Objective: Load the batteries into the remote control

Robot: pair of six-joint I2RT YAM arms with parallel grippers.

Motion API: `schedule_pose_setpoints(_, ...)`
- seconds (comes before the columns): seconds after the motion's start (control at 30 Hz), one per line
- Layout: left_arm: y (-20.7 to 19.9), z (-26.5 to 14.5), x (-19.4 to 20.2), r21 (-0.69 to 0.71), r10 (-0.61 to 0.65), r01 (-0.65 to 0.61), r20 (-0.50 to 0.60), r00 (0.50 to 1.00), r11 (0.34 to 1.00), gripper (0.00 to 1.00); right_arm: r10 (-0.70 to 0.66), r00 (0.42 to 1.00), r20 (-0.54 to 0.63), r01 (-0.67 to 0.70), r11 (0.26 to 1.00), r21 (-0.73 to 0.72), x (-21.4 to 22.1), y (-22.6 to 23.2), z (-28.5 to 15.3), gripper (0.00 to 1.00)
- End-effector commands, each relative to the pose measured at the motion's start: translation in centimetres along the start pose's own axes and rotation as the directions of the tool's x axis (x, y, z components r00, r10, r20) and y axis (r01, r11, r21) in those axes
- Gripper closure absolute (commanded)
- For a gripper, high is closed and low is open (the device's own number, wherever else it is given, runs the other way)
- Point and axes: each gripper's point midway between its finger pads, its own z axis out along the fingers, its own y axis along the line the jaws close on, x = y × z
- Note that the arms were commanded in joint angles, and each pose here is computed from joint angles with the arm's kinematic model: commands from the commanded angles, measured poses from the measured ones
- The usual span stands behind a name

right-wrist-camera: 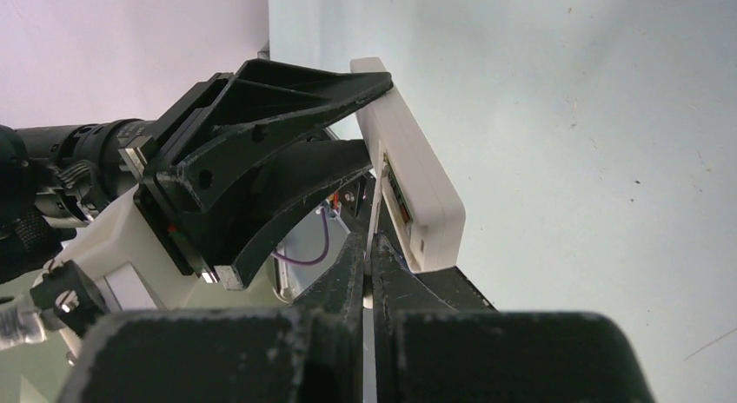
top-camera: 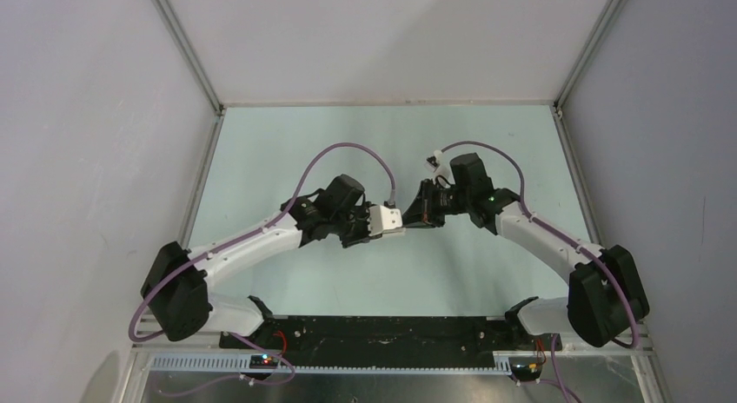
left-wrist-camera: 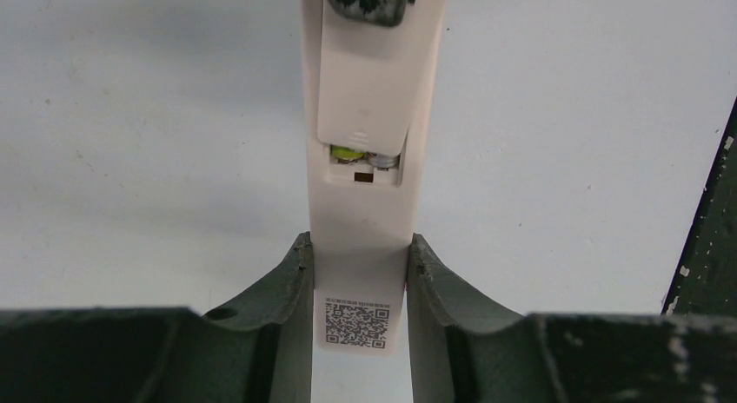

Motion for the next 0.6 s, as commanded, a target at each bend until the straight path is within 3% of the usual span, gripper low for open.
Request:
schedule_pose_setpoints(0.0, 1.0, -1.3, -2.1, -0.055, 0.023, -0.019, 0.077, 0.997, 0.998, 0.89, -0.047, 0.999, -0.011, 0.047, 0.999, -0.013, -0.8, 1.6, 0.3, 1.0)
schedule_pose_setpoints(0.57, 1.3, -1.5, -2.4, -0.067, 0.031, -0.025, 0.081, 0.996, 0.997, 0.89, -0.018, 0.997, -0.069, 0.022, 0.998, 0.062, -0.1, 0.1, 1.4, 1.0)
